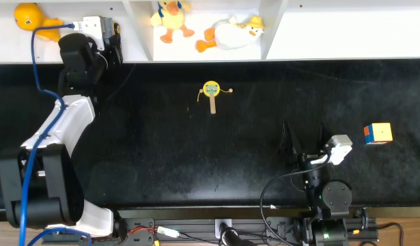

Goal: Store Toys

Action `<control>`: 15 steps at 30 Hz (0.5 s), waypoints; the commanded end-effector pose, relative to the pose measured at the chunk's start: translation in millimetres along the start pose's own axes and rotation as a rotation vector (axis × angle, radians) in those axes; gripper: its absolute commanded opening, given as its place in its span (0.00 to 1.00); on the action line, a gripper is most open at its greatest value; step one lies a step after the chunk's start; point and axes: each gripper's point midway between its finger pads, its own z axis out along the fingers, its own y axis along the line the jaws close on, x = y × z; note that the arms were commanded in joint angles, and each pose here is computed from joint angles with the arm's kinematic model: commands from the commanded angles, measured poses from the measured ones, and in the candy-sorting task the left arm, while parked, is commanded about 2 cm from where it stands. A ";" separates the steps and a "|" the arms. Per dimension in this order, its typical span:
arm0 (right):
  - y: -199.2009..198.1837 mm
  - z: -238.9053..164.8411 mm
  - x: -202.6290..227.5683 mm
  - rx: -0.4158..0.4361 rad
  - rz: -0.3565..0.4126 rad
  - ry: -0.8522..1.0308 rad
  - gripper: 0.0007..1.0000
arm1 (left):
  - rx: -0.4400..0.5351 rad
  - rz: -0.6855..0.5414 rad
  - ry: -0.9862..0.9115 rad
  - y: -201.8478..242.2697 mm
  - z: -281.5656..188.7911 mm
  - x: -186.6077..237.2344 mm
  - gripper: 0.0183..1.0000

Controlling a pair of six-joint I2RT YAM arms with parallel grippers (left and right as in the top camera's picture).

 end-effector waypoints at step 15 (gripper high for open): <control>0.3 0.4 4.8 -0.009 0.007 0.008 0.99 | 0.026 -0.009 -0.022 -6.7 -6.1 -14.6 1.00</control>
